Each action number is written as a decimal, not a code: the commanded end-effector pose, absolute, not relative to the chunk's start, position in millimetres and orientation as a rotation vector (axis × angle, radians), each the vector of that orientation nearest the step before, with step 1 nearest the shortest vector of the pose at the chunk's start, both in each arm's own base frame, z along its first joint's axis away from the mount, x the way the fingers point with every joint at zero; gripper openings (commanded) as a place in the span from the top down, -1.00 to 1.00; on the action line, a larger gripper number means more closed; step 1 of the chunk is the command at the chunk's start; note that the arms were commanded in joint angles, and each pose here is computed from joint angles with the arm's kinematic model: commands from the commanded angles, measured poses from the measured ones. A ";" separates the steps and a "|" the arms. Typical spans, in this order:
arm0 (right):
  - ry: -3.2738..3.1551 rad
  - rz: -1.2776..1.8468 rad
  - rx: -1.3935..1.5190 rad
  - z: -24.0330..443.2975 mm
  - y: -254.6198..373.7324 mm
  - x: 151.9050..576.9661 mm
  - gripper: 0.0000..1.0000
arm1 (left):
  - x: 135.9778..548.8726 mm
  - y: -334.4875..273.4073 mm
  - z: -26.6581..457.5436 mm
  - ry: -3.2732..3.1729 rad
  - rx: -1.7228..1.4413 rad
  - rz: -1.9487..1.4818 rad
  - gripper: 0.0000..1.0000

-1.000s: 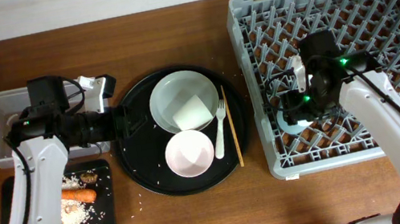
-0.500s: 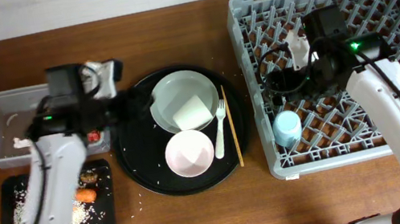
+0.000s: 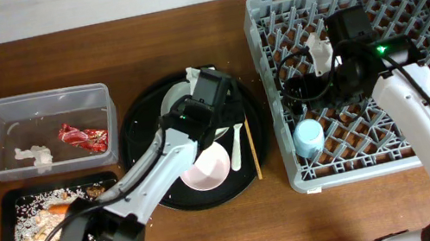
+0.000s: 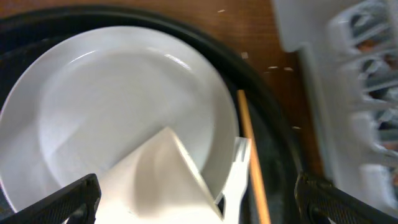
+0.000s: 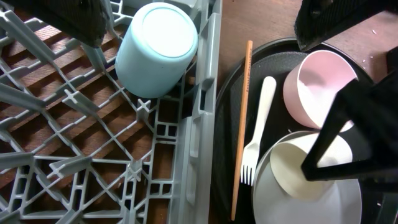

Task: Sort waste into correct bins and load items into the dishwasher rack
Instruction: 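Place the blue cup upside down in the rack with the right gripper, then grasp the white cup on the plate with the left gripper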

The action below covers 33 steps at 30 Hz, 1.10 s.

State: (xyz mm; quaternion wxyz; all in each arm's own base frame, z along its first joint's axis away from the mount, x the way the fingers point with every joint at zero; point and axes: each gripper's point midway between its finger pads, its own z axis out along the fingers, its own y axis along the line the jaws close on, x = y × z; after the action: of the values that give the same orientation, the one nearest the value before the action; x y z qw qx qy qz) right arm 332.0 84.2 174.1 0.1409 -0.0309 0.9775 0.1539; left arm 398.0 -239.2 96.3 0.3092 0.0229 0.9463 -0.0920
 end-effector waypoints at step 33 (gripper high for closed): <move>2.800 0.455 -0.110 181.0 87.1 335.0 -0.97 | 392.9 -167.5 54.9 2.541 0.150 0.373 -0.17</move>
State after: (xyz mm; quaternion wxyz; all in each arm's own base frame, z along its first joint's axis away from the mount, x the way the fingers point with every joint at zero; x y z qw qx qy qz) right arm 332.2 84.1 174.2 0.1412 -0.0306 0.9775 0.1539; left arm 388.4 -172.1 61.9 0.2802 0.0377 0.9528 0.1106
